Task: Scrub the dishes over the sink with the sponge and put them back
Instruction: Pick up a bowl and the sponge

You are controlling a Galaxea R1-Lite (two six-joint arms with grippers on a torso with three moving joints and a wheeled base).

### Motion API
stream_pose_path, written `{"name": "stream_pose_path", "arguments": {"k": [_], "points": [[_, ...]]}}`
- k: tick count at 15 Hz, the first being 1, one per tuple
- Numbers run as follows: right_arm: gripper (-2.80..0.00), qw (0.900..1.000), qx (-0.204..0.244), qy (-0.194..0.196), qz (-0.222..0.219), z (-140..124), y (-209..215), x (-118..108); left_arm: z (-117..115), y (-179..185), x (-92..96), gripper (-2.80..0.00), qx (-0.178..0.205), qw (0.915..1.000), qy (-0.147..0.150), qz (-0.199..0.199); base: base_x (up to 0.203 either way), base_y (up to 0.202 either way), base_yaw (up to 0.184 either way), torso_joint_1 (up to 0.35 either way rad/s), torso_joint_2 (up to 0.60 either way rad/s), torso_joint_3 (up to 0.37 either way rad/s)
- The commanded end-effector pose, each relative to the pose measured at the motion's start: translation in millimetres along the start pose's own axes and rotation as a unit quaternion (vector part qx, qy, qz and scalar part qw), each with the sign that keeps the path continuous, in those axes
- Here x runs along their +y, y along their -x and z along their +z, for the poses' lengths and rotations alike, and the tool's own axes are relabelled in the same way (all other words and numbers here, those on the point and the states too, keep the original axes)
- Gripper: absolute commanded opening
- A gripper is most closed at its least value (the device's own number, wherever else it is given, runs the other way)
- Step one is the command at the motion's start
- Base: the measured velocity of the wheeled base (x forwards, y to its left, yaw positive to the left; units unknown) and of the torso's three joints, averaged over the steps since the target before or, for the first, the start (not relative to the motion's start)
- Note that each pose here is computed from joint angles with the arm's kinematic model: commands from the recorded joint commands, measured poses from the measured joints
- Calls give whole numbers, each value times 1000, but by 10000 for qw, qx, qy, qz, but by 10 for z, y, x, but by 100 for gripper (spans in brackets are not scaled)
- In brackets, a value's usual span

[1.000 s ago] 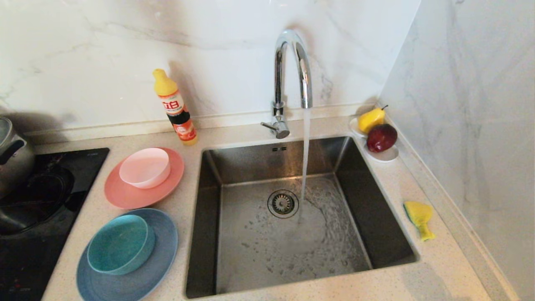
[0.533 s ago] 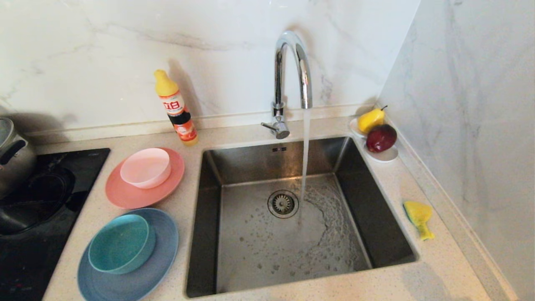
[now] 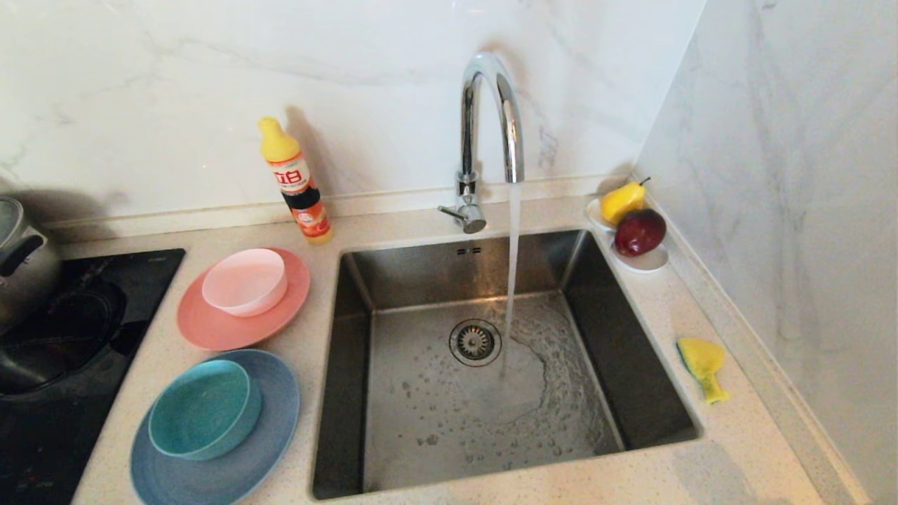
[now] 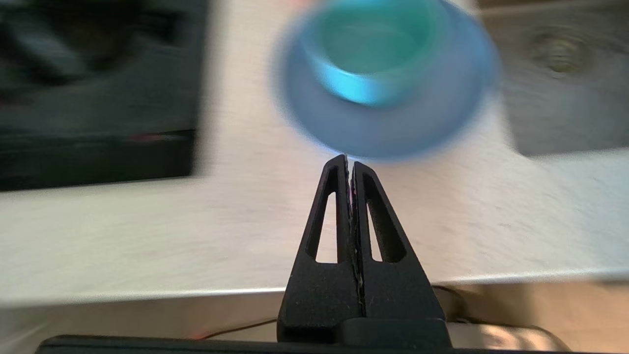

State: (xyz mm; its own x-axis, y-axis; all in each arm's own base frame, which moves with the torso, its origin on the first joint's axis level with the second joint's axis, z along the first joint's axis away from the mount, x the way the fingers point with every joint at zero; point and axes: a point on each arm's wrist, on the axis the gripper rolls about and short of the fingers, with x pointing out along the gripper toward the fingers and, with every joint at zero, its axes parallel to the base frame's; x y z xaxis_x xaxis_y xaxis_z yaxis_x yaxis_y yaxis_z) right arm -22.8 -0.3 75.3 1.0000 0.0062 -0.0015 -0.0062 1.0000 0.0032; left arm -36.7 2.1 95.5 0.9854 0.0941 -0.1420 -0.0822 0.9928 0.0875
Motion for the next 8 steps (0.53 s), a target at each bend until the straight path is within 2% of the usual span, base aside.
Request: {"name": "stream_pose_path", "arguments": {"k": [1,2,8], "points": [[-280,10000,-3,1,5,-1,1,0,-185,-74,-41,-280,10,9989,127,-442,0,0,0,0,0,0],[-280,10000,-7,1,0,0,1,0,-164,-73,-45,-280,-78,9982,209,-560,0,0,0,0,0,0],[-280,10000,-15,8,0,0,2,0,-163,-73,-44,-280,-83,9981,262,-546,0,0,0,0,0,0]]}}
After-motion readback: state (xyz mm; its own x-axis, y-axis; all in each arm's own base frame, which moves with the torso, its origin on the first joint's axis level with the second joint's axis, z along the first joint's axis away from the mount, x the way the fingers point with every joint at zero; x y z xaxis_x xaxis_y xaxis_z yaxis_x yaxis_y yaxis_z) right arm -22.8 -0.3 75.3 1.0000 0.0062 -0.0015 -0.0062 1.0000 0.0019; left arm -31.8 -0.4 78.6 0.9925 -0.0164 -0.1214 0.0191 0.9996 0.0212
